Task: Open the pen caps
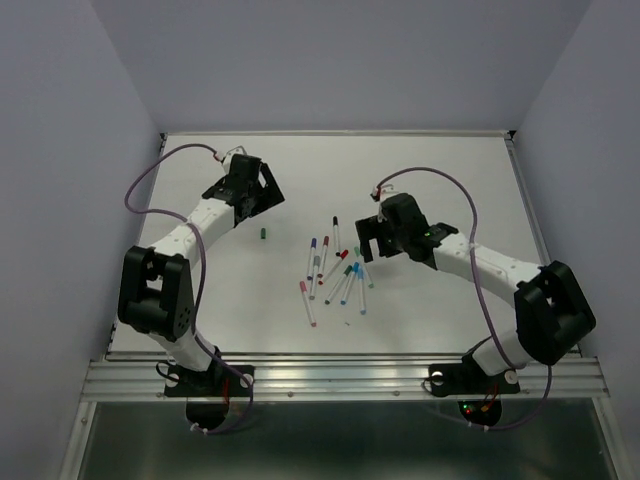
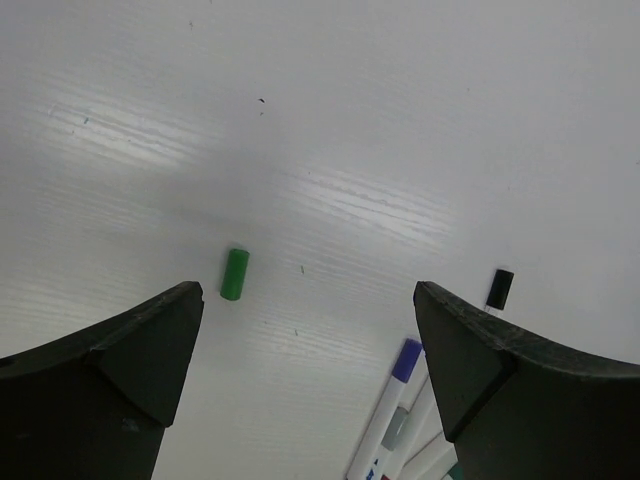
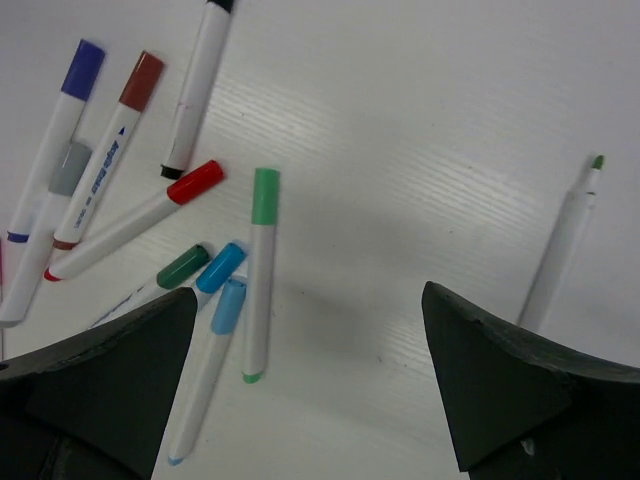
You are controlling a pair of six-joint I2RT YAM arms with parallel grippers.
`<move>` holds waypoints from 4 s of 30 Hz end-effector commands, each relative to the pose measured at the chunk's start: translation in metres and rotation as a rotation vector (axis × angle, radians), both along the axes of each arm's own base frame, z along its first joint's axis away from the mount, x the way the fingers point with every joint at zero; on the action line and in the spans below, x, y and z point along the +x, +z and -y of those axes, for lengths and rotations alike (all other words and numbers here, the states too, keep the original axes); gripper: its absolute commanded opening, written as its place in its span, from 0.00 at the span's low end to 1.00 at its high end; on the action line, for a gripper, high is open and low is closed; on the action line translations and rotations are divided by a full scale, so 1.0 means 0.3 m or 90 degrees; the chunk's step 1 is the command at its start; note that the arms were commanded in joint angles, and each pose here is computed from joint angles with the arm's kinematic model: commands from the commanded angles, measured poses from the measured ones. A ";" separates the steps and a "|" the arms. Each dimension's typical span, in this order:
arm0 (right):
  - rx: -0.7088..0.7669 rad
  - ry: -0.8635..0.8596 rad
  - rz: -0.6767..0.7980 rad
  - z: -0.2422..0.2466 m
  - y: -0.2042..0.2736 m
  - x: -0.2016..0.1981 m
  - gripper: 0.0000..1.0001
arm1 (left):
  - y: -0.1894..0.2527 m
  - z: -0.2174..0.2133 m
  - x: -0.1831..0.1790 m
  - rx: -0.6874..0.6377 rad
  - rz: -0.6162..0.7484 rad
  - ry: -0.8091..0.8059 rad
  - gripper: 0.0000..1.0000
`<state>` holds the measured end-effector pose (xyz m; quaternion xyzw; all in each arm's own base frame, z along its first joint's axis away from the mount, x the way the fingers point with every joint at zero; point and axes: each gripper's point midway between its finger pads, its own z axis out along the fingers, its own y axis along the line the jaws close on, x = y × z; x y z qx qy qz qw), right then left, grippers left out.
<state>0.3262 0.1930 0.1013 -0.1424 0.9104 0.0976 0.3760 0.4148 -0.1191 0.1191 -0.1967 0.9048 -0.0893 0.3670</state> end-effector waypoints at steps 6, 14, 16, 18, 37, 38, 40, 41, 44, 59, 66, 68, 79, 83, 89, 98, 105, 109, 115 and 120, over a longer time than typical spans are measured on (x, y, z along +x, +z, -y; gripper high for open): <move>-0.068 0.029 -0.049 -0.084 -0.103 -0.015 1.00 | 0.054 -0.022 -0.067 -0.008 0.036 -0.010 0.99; -0.091 0.022 -0.076 -0.086 -0.174 -0.019 1.00 | 0.046 -0.036 -0.097 -0.004 0.035 -0.008 0.99; -0.100 0.016 -0.084 -0.080 -0.196 -0.019 1.00 | 0.048 -0.037 -0.097 -0.003 0.036 -0.008 0.99; -0.109 0.004 -0.085 -0.070 -0.208 -0.015 1.00 | 0.048 -0.036 -0.098 -0.005 0.036 -0.008 0.99; -0.133 -0.023 -0.124 -0.041 -0.303 -0.057 0.64 | 0.061 -0.042 -0.101 -0.006 0.041 0.002 0.99; -0.135 -0.024 -0.129 -0.035 -0.314 -0.066 0.58 | 0.058 -0.042 -0.102 -0.006 0.039 0.002 0.99; -0.134 -0.017 -0.141 -0.037 -0.330 -0.079 0.52 | 0.059 -0.042 -0.100 -0.006 0.039 0.002 0.99; -0.126 -0.014 -0.150 -0.045 -0.337 -0.088 0.50 | 0.059 -0.042 -0.099 -0.006 0.040 0.002 0.99; -0.108 0.001 -0.163 -0.063 -0.347 -0.104 0.33 | 0.060 -0.042 -0.102 -0.006 0.040 0.002 0.99; -0.072 0.076 -0.001 -0.137 -0.107 0.028 0.01 | 0.199 0.131 -0.124 -0.125 0.129 -0.150 0.99; 0.067 0.195 0.121 -0.272 0.193 0.024 0.01 | 0.379 0.410 -0.230 -0.269 0.231 -0.340 0.99; 0.094 0.212 0.134 -0.292 0.236 0.014 0.01 | 0.416 0.449 -0.243 -0.301 0.248 -0.353 0.99; 0.257 0.254 0.176 -0.386 0.434 -0.026 0.01 | 0.438 0.563 -0.291 -0.384 0.240 -0.395 0.88; 0.288 0.248 0.182 -0.401 0.475 -0.024 0.01 | 0.432 0.576 -0.289 -0.386 0.236 -0.390 0.81; 0.327 0.218 0.159 -0.420 0.502 -0.012 0.01 | 0.434 0.589 -0.284 -0.384 0.236 -0.389 0.75; 0.362 0.232 0.153 -0.441 0.531 -0.032 0.01 | 0.430 0.602 -0.276 -0.387 0.232 -0.387 0.51; 0.367 0.226 0.146 -0.448 0.530 -0.024 0.01 | 0.413 0.609 -0.272 -0.383 0.226 -0.382 0.28; 0.373 0.231 0.141 -0.459 0.538 -0.022 0.01 | 0.403 0.607 -0.272 -0.379 0.222 -0.378 0.10; 0.365 0.308 0.046 -0.508 0.419 -0.085 0.01 | 0.422 0.595 -0.230 -0.379 0.234 -0.334 0.00; 0.372 0.421 -0.088 -0.533 0.228 -0.290 0.01 | 0.481 0.555 -0.121 -0.354 0.272 -0.232 0.00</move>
